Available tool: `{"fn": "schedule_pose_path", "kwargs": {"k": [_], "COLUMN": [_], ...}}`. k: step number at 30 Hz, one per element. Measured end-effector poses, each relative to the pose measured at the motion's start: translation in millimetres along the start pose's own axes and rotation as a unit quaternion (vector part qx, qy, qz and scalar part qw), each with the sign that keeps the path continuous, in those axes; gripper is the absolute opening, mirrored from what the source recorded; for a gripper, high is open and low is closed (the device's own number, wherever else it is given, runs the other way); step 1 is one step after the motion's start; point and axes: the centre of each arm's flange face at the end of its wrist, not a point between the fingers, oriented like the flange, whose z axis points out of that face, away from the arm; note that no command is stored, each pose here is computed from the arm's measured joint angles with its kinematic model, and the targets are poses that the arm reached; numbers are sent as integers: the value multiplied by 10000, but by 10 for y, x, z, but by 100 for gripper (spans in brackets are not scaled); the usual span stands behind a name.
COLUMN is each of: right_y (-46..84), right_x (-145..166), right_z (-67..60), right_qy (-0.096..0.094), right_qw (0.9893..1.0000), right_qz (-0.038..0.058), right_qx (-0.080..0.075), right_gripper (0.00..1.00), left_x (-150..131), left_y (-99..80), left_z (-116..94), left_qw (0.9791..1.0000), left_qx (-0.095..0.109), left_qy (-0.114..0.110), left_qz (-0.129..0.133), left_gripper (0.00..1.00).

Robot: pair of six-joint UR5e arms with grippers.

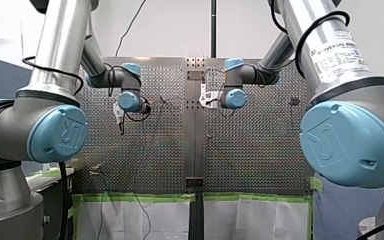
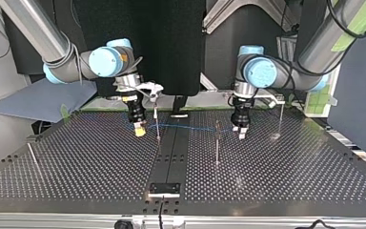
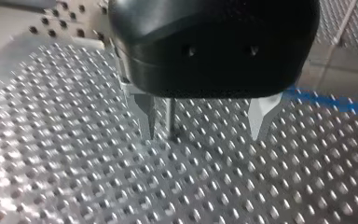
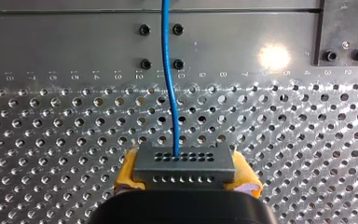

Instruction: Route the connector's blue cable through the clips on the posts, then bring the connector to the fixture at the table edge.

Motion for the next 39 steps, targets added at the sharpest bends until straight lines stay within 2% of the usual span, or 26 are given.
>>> {"fn": "schedule_pose_path", "kwargs": {"k": [7, 12, 14, 17, 21, 27, 31, 39], "right_y": [-9, -13, -14, -26, -32, -34, -35, -32], "right_x": [-3, -5, -6, -7, -8, -12, -13, -12], "right_z": [-4, -8, -9, -13, -15, -19, -20, -19], "right_qy": [-13, -24, -31, -38, -41, -61, -63, -64], "right_qw": [10000, 10000, 10000, 10000, 10000, 10000, 10000, 10000], "right_qz": [0, 1, 1, 1, 2, 2, 2, 1], "right_qx": [7, 11, 12, 20, 25, 26, 26, 25], "right_gripper": [0, 0, 0, 0, 0, 0, 0, 0], "left_x": [-98, -157, -161, -124, 9, 110, 93, -146], "left_y": [-56, -117, -138, -172, -214, -290, -301, -341], "left_z": [-190, -337, -403, -518, -669, -784, -812, -901], "left_qw": [9987, 9962, 9954, 9941, 9922, 9894, 9898, 9944], "left_qx": [347, 622, 705, 820, 950, 1072, 1042, 882], "left_qy": [-189, -304, -281, -145, 177, 490, 504, 217], "left_qz": [-312, -521, -591, -701, -788, -852, -825, -546], "left_gripper": [100, 100, 100, 100, 100, 100, 100, 100]}}
